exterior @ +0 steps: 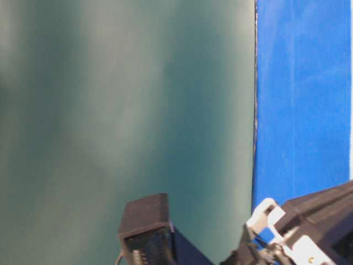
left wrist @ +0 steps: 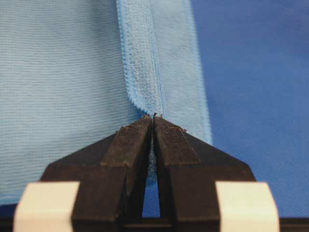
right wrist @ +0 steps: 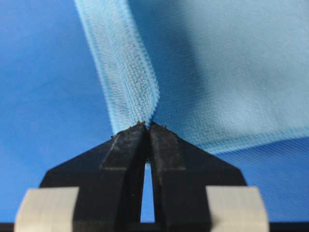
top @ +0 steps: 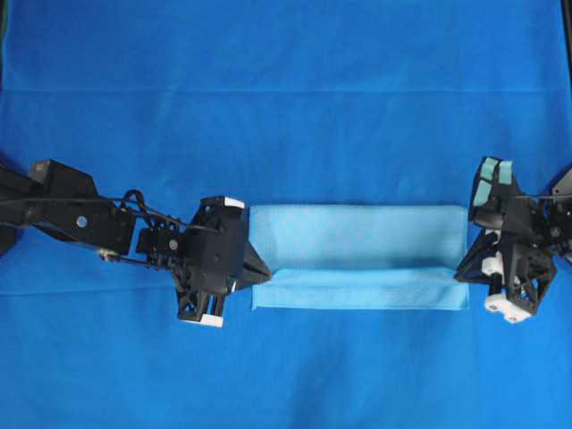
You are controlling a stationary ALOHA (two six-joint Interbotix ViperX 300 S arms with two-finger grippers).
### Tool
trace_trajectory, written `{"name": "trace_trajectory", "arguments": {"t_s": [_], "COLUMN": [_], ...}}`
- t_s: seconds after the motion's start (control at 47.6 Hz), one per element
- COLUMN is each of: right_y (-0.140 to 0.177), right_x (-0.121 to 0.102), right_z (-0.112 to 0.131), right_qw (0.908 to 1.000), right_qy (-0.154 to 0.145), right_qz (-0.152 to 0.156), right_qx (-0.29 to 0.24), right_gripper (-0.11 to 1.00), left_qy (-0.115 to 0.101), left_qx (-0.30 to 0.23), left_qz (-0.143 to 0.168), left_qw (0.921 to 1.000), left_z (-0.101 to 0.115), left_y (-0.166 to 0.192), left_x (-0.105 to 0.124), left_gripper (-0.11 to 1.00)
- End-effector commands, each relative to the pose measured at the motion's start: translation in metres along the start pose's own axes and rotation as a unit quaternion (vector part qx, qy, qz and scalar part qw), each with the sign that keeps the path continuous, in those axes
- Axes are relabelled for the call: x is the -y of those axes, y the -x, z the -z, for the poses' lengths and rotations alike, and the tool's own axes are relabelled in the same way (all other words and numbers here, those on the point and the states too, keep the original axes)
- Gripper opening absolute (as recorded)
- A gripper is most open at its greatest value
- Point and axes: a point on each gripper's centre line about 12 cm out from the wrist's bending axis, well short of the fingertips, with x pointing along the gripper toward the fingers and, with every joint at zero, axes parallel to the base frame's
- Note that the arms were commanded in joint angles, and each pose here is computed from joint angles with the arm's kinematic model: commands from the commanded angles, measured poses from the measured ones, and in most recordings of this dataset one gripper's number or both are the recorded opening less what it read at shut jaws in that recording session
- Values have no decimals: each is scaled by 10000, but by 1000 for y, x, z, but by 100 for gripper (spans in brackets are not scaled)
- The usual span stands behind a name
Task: Fold the light blue towel.
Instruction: 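Lift the far edge and fold it toward the near edge, then release the folded edge and raise both grippers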
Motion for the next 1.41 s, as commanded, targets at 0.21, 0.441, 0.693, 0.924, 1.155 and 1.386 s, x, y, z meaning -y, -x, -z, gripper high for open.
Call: {"name": "trace_trajectory", "arguments": {"t_s": [0.21, 0.441, 0.693, 0.924, 1.155, 1.386], "right_y": [-14, -17, -8, 14, 21, 13], "right_x": [-9, -10, -21, -7, 41, 66], "right_z": [0, 0, -1, -16, -33, -37], "right_qw": [9999, 9996, 9998, 9991, 9952, 9893], "right_qy": [89, -236, -93, 193, 52, 171], "right_qz": [-28, 14, -186, -96, 880, 1428], "right_qx": [-76, -134, -63, 372, 434, 239], "right_gripper": [2, 18, 63, 63, 63, 63], "left_qy": [22, 31, 20, 85, 300, 512], "left_qx": [146, 177, 276, 501, 321, 70], "left_qz": [-17, -29, -16, -152, -472, -758], "left_qw": [9999, 9998, 9996, 9986, 9979, 9958], "left_z": [-8, -10, -23, -41, -34, -19], "left_y": [-5, -6, 11, 34, 34, 24], "left_x": [-2, -3, -2, -15, -46, -74], "left_gripper": [1, 15, 72, 65, 65, 65]}}
